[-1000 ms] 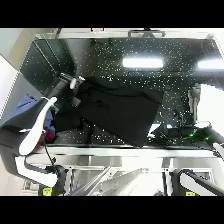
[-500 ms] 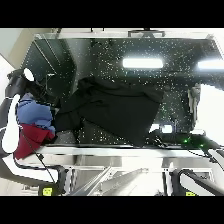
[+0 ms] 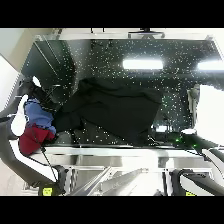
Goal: Fold the shirts.
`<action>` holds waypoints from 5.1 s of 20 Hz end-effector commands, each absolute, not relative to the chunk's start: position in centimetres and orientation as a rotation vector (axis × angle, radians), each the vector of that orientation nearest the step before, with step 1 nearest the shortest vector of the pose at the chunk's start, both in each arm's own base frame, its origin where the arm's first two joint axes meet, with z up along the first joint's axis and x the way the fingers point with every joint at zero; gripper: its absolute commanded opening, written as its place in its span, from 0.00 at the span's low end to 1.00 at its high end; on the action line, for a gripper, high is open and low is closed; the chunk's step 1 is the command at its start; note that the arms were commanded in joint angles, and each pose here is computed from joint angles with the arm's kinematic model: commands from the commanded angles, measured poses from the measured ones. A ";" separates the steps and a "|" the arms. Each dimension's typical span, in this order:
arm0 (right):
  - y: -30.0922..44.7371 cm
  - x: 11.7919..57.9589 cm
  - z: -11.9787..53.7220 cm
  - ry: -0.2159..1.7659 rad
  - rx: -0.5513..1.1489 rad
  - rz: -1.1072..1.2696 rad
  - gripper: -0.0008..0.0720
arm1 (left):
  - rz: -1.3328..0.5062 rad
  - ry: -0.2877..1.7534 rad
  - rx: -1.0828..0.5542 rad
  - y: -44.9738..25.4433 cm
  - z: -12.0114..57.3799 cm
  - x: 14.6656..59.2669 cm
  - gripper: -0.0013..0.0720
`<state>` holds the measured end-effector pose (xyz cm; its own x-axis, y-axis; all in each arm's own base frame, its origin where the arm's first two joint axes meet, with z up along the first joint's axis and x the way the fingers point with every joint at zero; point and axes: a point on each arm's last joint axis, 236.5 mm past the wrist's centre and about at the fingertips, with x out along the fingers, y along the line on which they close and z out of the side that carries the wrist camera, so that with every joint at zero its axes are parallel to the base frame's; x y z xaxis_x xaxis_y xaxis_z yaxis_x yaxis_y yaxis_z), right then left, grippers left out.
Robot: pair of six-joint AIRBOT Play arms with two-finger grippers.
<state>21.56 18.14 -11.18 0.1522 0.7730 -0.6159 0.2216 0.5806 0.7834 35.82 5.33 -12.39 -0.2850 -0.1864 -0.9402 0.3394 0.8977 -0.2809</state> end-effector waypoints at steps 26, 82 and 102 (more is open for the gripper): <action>14.1 29.8 33.3 0.273 0.713 1.084 0.03 | -1.558 0.223 -0.736 -9.9 36.6 37.6 0.03; -0.6 25.0 -11.2 1.339 0.889 0.186 0.63 | -0.681 1.794 -0.686 -12.3 -11.5 24.3 0.98; 7.8 28.9 40.9 0.246 0.306 0.763 0.04 | -1.071 0.375 -0.166 -14.5 41.6 27.7 0.06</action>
<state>34.49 4.89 27.31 0.6181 0.7427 -0.2576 -0.4796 0.6159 0.6250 33.42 -14.45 27.53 0.2566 -0.8976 -0.3584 0.6490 0.4348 -0.6243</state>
